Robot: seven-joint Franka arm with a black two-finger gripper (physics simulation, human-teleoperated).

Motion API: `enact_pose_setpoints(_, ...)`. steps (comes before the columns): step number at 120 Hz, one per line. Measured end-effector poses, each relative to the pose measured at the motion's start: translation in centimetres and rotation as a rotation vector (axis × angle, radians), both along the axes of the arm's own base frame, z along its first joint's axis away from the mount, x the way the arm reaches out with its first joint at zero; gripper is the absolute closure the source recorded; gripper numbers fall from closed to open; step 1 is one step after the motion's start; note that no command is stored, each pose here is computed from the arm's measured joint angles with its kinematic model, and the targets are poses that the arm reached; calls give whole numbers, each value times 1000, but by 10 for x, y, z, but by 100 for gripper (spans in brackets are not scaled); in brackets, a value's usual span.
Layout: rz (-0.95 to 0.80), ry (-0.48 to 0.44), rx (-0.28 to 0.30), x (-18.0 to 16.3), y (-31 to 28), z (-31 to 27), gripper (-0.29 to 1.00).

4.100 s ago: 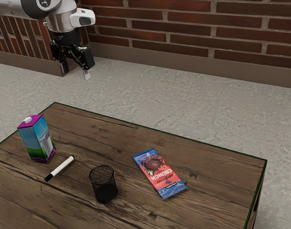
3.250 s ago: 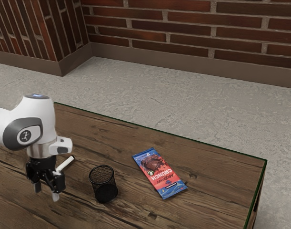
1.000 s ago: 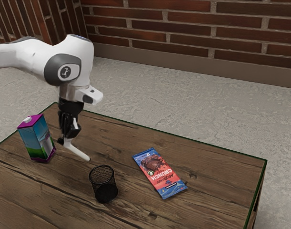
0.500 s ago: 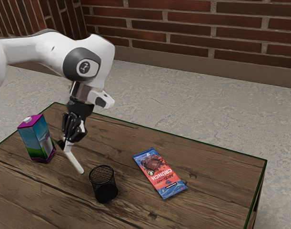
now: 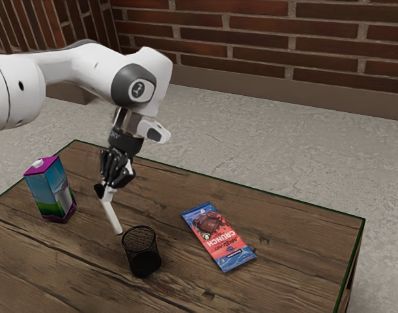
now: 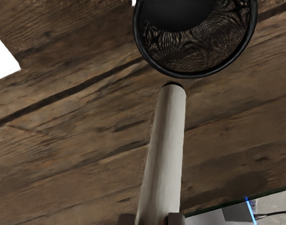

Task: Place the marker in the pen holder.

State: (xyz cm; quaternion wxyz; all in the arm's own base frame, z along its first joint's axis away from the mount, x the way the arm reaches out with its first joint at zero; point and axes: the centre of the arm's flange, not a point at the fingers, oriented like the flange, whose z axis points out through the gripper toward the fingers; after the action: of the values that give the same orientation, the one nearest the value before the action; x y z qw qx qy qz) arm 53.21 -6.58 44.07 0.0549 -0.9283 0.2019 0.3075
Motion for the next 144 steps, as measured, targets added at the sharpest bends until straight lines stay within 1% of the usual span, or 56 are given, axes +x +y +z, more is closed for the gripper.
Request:
enact_pose_setpoints(42,-6,-1,-24,26,-14,-17,79)
enact_pose_setpoints(68,-30,3,-55,28,-30,-25,79)
enact_pose_setpoints(88,-32,10,-67,28,-33,-28,42)
enact_pose_setpoints(100,-31,6,-77,28,-33,-25,26)
enact_pose_setpoints(104,-38,-33,-99,23,-35,-2,22)
enact_pose_setpoints(108,-64,-136,-146,7,-37,54,19)
enact_pose_setpoints(112,-107,-269,-205,-32,-32,123,16)
enact_pose_setpoints(116,-121,-367,-227,-61,-17,164,14)
enact_pose_setpoints(119,-85,-423,-217,-68,9,181,13)
enact_pose_setpoints(122,-12,-462,-196,-66,43,189,11)
enact_pose_setpoints(125,90,-469,-156,-58,80,182,10)
enact_pose_setpoints(128,150,-475,-111,-52,97,176,9)
enact_pose_setpoints(131,173,-480,-84,-47,100,171,8)
enact_pose_setpoints(134,176,-486,-70,-42,97,168,7)
enact_pose_setpoints(144,171,-521,-66,-35,81,173,5)
